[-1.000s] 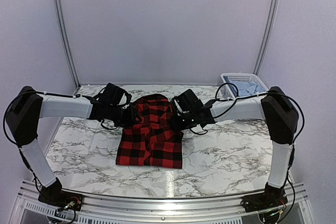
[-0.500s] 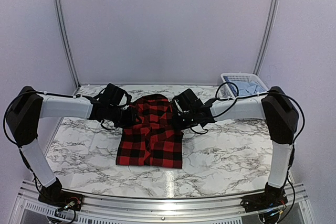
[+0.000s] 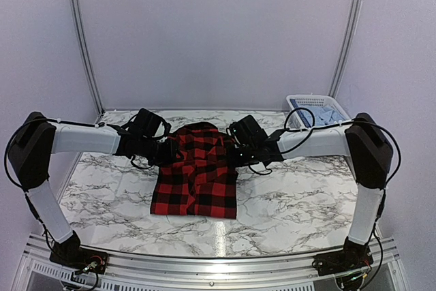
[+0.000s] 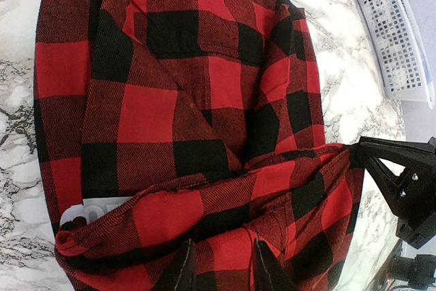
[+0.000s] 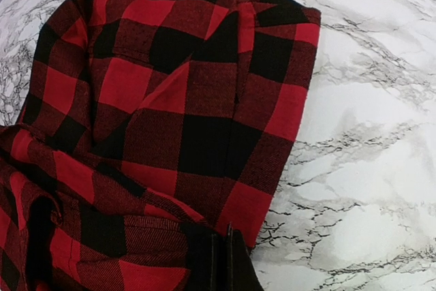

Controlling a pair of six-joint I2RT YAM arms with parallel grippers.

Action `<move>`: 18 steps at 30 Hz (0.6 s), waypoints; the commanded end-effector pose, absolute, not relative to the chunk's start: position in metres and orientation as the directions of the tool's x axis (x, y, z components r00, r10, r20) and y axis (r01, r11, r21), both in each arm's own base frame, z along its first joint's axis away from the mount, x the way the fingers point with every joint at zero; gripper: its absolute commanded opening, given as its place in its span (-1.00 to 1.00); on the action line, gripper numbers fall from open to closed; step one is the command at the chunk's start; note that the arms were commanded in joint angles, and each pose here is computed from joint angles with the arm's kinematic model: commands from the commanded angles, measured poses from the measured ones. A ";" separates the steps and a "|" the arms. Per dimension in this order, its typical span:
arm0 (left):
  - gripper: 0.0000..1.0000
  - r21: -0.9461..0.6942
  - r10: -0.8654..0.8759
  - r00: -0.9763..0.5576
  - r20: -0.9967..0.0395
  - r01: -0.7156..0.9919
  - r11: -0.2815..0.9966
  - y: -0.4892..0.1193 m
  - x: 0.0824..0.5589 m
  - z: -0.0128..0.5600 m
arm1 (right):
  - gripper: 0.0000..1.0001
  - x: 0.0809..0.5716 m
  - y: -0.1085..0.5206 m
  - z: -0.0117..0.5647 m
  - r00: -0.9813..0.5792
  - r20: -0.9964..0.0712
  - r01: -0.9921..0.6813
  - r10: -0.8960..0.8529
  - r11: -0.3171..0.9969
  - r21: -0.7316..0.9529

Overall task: Fold and stack the long sleeve shirts
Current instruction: Smooth out the 2/3-rectangle-folded shirt at the center of the board.

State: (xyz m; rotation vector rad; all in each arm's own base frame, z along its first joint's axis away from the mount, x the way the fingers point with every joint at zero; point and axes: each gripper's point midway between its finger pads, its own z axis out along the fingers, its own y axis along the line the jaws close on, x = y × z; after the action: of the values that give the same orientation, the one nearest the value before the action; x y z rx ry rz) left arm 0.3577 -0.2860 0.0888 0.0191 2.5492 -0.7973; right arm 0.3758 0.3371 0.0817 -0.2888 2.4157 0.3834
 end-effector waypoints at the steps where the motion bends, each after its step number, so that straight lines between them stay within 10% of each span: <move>1: -0.42 -0.520 -0.099 -0.900 -0.425 0.153 0.841 -0.285 0.356 0.083 | -0.99 0.389 0.324 0.083 -0.749 -0.661 -0.236 -0.053 0.953 0.191; 18: -0.40 -0.486 -0.152 -0.868 -0.473 0.113 0.867 -0.263 0.389 0.094 | -0.21 0.389 0.351 0.109 -0.714 -0.685 -0.321 -0.144 0.937 0.136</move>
State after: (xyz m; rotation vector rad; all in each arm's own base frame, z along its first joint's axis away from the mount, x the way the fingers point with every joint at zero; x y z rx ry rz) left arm 0.3647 -0.2786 0.0898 -0.0011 2.5447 -0.7798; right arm 0.3790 0.3384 0.0966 -0.3032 2.3999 0.3134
